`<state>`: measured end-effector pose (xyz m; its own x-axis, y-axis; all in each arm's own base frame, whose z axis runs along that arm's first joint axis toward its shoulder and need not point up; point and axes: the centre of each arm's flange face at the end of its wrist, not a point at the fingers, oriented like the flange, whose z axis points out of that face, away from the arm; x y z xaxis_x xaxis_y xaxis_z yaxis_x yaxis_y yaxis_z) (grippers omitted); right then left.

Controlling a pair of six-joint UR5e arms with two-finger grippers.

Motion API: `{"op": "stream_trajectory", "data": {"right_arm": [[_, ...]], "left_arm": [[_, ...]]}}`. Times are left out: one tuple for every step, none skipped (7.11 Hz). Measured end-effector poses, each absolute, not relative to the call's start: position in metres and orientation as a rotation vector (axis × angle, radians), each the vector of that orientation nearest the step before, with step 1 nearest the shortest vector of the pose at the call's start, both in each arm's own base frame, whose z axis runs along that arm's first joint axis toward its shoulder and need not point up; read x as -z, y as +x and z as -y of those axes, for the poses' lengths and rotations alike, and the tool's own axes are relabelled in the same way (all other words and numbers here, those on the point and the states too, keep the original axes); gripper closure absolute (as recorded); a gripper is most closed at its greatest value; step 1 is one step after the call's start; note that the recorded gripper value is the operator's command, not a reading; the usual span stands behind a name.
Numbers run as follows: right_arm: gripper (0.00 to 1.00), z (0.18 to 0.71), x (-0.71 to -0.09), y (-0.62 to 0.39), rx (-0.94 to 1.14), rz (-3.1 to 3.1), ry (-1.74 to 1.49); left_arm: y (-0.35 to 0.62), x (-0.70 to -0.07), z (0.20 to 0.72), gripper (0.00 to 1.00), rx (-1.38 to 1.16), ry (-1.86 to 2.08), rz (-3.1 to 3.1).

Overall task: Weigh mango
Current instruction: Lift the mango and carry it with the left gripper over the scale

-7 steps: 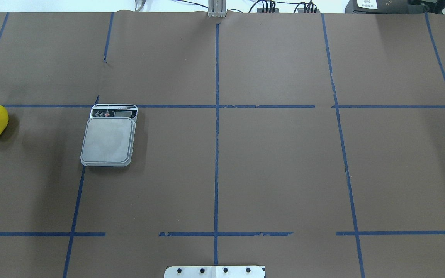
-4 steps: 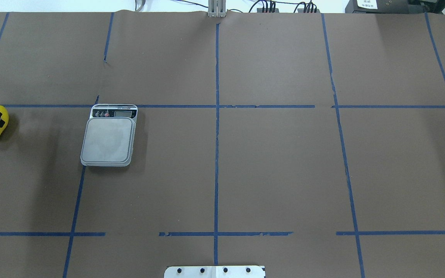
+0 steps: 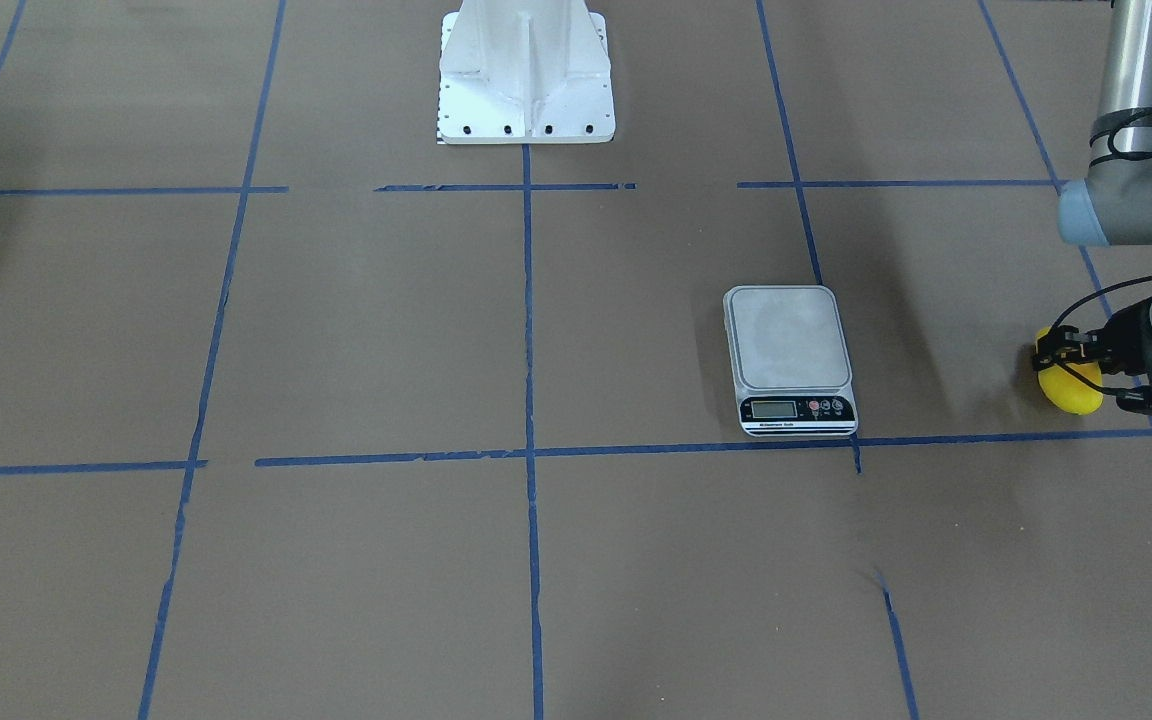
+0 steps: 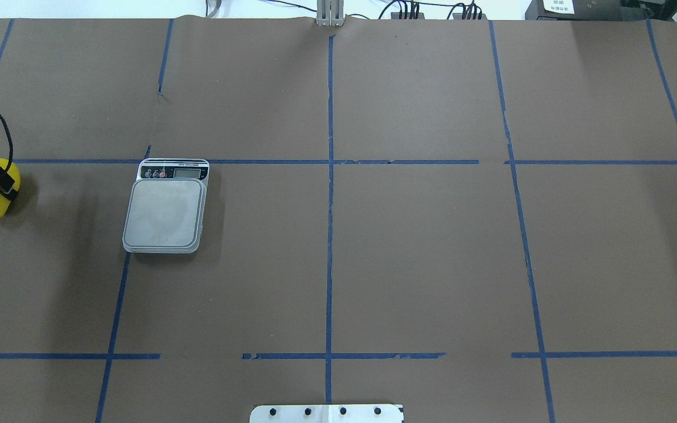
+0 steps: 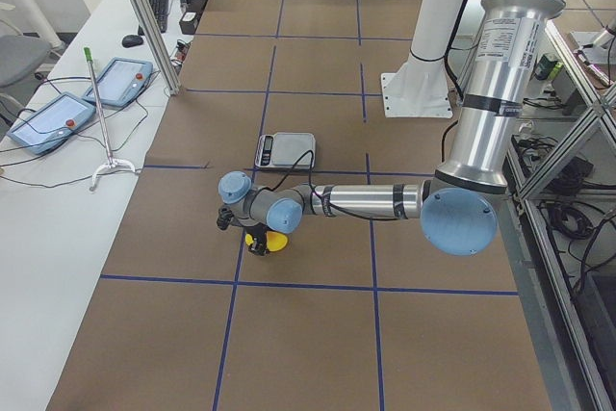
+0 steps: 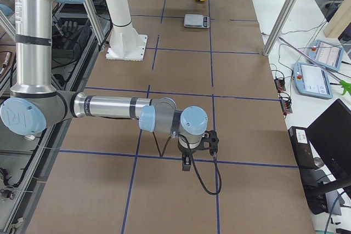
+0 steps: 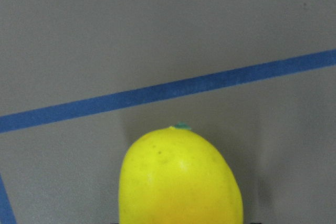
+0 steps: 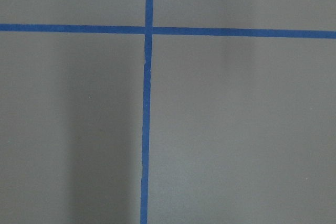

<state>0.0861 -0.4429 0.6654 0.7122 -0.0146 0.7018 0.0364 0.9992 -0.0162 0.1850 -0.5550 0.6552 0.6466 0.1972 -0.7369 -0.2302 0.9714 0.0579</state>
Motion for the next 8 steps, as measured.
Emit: {"op": "stream_trajectory", "data": {"right_arm": [[0.0,0.443,-0.666,0.086,0.028,0.778,-0.03],[0.0,0.443,-0.666,0.086,0.028,0.778,-0.03],[0.0,0.443,-0.665,0.086,0.028,0.778,-0.029],[0.0,0.443,-0.665,0.086,0.028,0.778,-0.029],[0.0,0.443,-0.666,0.086,0.028,0.778,-0.03],[0.0,0.443,-0.666,0.086,0.028,0.778,-0.03],[0.0,0.443,-0.665,0.086,0.028,0.778,-0.03],[0.0,0.443,-0.665,0.086,0.028,0.778,-0.029]], "left_arm": [[0.187,-0.621,0.558,1.0,-0.23,-0.03,-0.842],[0.187,-0.573,0.556,1.0,-0.205,-0.027,-0.866],[0.189,-0.524,0.549,1.0,-0.169,-0.032,-0.91],[0.2,-0.488,0.538,1.0,-0.133,-0.052,-0.945],[0.227,-0.461,0.521,1.0,-0.112,-0.085,-0.97],[0.257,-0.44,0.503,1.0,-0.089,-0.119,-0.997],[0.292,-0.427,0.484,1.0,-0.07,-0.153,-1.03],[0.326,-0.422,0.467,1.0,-0.062,-0.184,-1.061]]}}
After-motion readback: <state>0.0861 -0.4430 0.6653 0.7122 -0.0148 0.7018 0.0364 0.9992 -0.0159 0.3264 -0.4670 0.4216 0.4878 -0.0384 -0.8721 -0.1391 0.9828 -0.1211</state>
